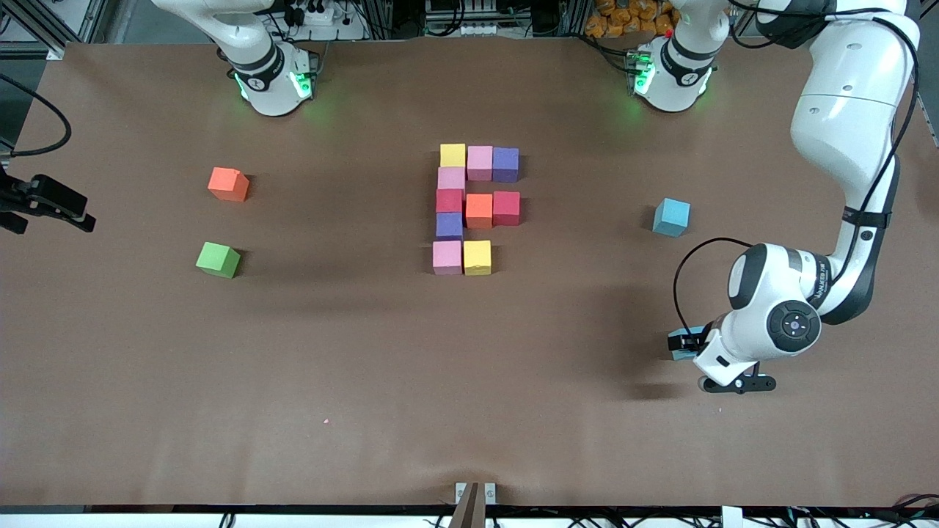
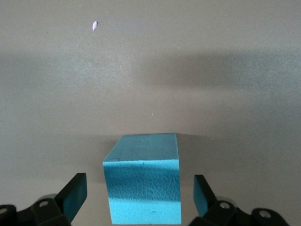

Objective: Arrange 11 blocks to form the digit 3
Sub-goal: 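Grasp the cyan cube with the left gripper and lift it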

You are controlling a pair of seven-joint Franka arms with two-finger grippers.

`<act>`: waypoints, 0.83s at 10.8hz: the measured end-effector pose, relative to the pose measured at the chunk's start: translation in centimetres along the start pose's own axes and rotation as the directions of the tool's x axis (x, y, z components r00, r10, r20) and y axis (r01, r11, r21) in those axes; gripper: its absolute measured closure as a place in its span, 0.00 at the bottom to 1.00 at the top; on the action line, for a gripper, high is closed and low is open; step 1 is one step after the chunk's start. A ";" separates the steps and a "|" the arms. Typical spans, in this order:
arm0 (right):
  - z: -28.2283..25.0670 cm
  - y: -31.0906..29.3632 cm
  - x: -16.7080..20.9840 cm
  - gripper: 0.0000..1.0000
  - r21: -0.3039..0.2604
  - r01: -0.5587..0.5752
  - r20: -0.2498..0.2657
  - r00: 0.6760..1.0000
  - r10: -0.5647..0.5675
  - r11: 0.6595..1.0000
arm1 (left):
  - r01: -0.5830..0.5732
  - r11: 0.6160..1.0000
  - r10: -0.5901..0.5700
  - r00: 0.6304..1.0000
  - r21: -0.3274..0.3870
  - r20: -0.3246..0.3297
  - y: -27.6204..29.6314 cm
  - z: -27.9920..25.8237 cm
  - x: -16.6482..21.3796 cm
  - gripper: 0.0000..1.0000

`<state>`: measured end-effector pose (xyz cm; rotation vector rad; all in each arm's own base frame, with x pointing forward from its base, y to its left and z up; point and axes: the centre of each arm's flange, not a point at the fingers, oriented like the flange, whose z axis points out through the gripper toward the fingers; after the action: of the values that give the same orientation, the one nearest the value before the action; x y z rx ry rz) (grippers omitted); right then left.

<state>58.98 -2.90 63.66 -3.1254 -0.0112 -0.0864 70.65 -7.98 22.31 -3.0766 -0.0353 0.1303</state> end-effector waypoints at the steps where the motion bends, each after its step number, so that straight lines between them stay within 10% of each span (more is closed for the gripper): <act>1: 0.0 0.0 0.1 0.00 0.000 0.001 -0.002 1.000 -0.001 1.000 | -0.002 1.000 0.002 1.000 0.000 0.008 0.1 0.5 -0.2 0.00; 5: 0.2 -0.1 0.2 0.00 -0.001 0.004 -0.006 1.000 -0.004 1.000 | 0.001 1.000 -0.001 1.000 0.002 0.026 -0.3 1.4 -0.4 0.07; 9: 0.1 -0.2 0.4 0.00 -0.001 0.006 -0.019 1.000 -0.006 1.000 | -0.047 0.998 0.047 0.999 0.044 0.006 0.1 1.3 -0.3 0.42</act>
<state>59.35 -2.74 63.62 -3.1257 -0.0196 -0.1158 70.20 -8.04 21.01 -3.0342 0.0393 0.1387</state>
